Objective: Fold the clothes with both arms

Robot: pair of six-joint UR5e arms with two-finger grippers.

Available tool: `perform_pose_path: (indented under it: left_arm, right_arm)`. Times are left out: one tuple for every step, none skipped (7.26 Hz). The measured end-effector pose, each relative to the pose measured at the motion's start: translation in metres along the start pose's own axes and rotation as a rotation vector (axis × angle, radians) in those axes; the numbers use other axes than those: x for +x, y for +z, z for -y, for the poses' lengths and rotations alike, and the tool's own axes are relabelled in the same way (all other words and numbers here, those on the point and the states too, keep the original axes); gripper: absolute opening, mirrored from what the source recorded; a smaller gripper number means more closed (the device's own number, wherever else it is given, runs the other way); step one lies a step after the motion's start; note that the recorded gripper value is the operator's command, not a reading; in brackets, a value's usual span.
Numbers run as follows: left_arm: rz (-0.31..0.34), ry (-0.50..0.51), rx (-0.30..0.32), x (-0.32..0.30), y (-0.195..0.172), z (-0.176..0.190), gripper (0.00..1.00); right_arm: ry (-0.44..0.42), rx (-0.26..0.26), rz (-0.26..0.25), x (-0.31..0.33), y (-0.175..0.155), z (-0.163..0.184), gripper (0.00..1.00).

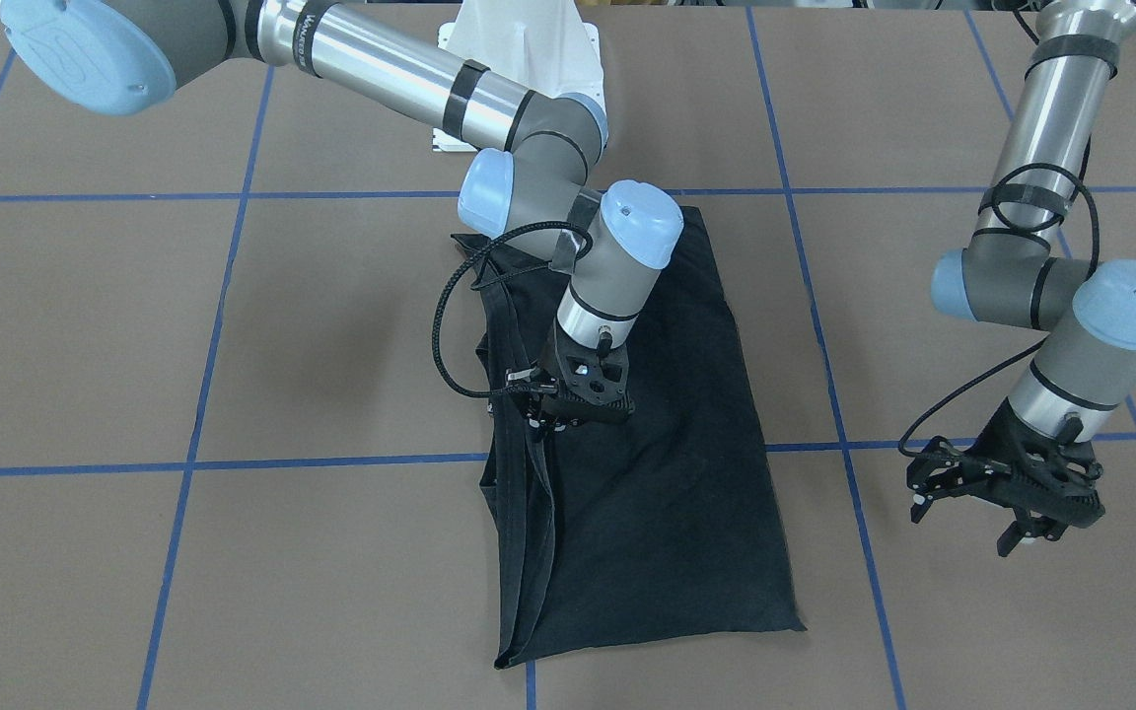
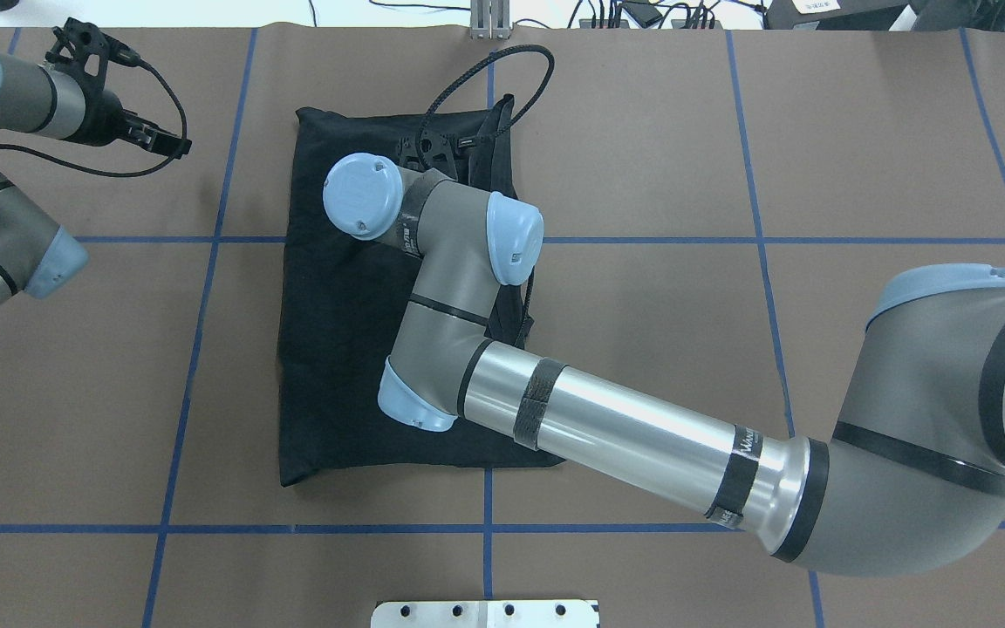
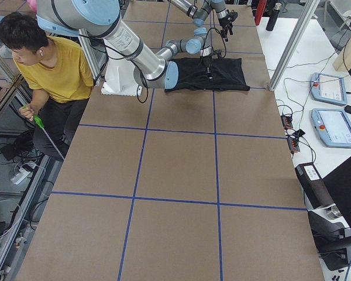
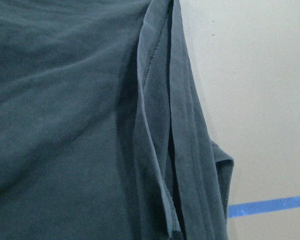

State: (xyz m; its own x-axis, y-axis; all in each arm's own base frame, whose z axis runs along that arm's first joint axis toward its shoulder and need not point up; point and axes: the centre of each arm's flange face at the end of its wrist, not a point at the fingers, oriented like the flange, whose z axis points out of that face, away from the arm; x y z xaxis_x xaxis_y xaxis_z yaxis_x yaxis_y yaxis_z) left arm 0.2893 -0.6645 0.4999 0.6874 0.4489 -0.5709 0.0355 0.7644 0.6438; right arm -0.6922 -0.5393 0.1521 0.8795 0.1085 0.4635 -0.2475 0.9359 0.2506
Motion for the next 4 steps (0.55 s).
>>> perform_pose_path:
  left_arm:
    - [0.000,0.000,0.001,0.000,0.000,0.000,1.00]
    - [-0.001,0.001,0.002,0.000,0.000,0.000,1.00]
    - [-0.001,0.001,0.002,0.001,-0.001,0.001,1.00]
    - [-0.001,0.001,0.003,0.001,-0.001,0.001,1.00]
  right_arm:
    - [-0.013,-0.001,-0.004,0.002,-0.004,0.002,0.06]
    - [-0.019,-0.001,-0.005,0.004,-0.008,0.004,0.06]
    - [-0.023,0.000,-0.003,0.008,-0.009,0.005,0.06]
    - [-0.030,0.000,-0.004,0.013,-0.006,0.005,0.06]
